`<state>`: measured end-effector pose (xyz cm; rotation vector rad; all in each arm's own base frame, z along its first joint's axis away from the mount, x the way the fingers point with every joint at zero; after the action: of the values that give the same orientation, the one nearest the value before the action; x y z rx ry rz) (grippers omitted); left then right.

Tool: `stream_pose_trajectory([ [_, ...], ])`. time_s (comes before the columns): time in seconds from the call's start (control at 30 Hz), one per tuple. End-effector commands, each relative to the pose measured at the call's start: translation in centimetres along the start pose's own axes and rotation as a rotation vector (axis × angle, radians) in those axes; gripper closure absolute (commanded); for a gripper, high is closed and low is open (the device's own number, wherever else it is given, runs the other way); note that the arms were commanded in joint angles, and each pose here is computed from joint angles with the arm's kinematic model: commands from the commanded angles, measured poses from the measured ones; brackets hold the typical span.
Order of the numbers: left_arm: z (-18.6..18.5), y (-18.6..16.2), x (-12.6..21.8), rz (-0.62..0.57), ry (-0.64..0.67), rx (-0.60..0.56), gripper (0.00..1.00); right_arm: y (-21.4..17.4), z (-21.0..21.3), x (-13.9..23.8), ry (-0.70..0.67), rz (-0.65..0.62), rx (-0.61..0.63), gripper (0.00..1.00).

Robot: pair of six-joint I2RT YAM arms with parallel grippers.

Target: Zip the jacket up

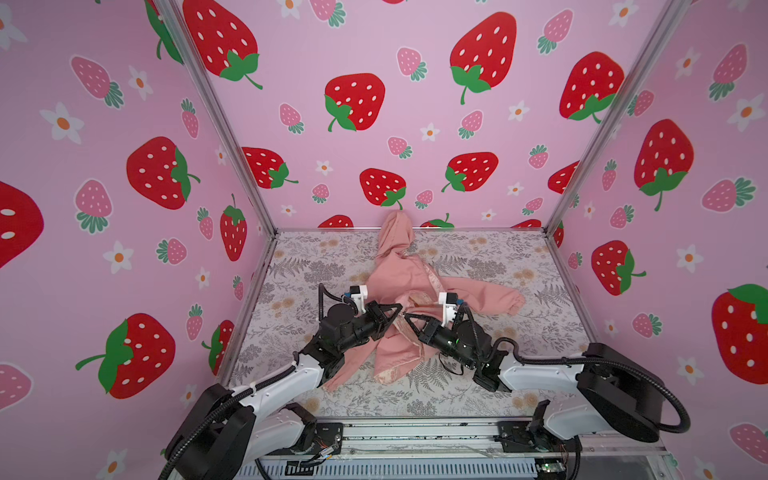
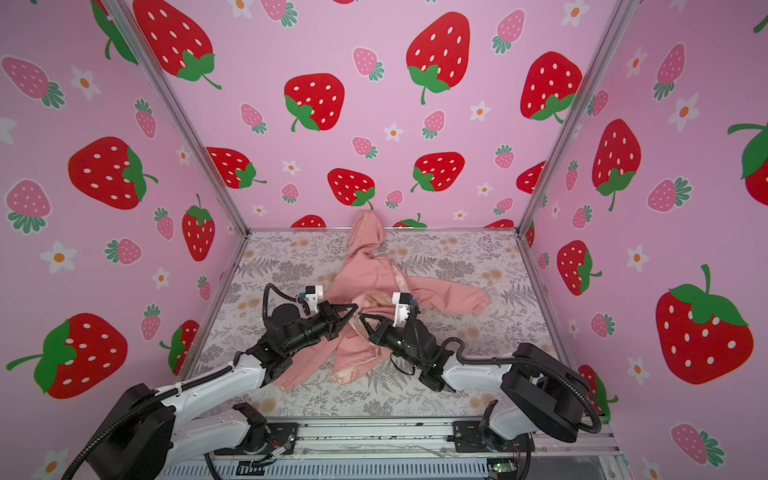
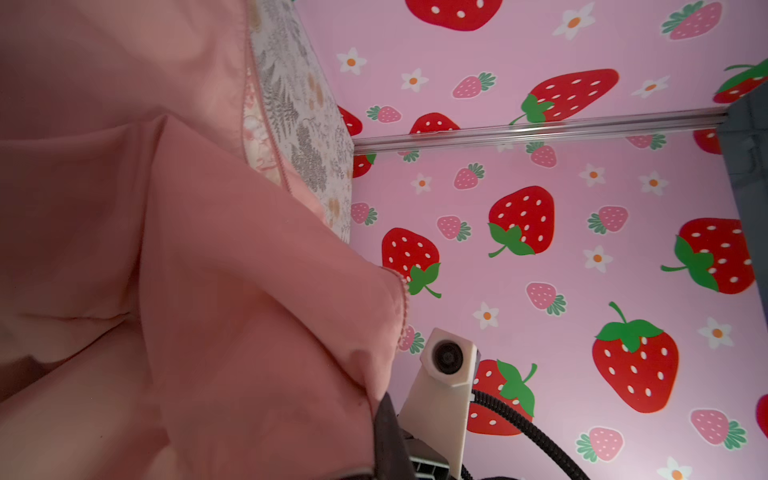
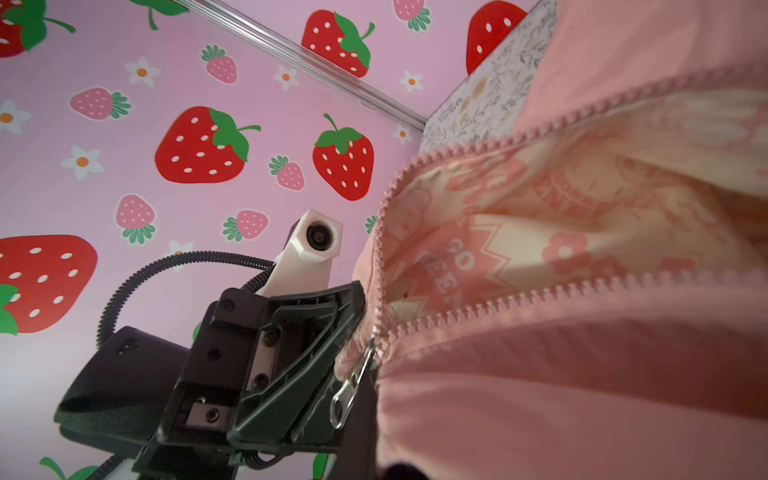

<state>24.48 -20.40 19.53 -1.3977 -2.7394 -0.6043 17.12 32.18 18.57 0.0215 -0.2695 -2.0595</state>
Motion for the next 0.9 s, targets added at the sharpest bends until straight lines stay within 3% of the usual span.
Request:
stream_pose_trajectory([
  [0.0, 0.6, 0.2, 0.2, -0.070, 0.020, -0.008, 0.91, -2.8, -1.1, 0.5, -0.016, 0.132, -0.045, 1.00],
  [0.13, 1.5, -0.9, 0.2, -0.055, 0.034, 0.006, 0.86, -3.0, -1.5, 1.0, -0.020, 0.130, -0.057, 1.00],
  [0.43, 1.7, -1.6, 0.4, -0.048, 0.028, 0.014, 0.62, -2.9, -1.2, 1.5, -0.011, 0.110, -0.061, 1.00],
  [0.67, 1.3, -2.4, 0.4, -0.004, -0.003, -0.011, 0.62, -2.4, -0.7, 2.1, 0.005, 0.083, -0.058, 1.00],
  [0.87, 0.3, -2.9, 0.2, 0.032, -0.065, -0.040, 0.67, -2.1, 0.1, 2.5, 0.009, 0.073, -0.039, 1.00],
])
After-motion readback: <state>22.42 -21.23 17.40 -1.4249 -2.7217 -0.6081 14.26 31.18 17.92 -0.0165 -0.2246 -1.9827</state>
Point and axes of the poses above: each gripper's point midway between its finger pads, its own x axis back along the fingers, its own z axis along the line the jaws close on, y = z × x, the point moved 5 cm from there along x, back along the fingers, and after that the axes turned 13 degrees about -x, right-handed, at the moved point
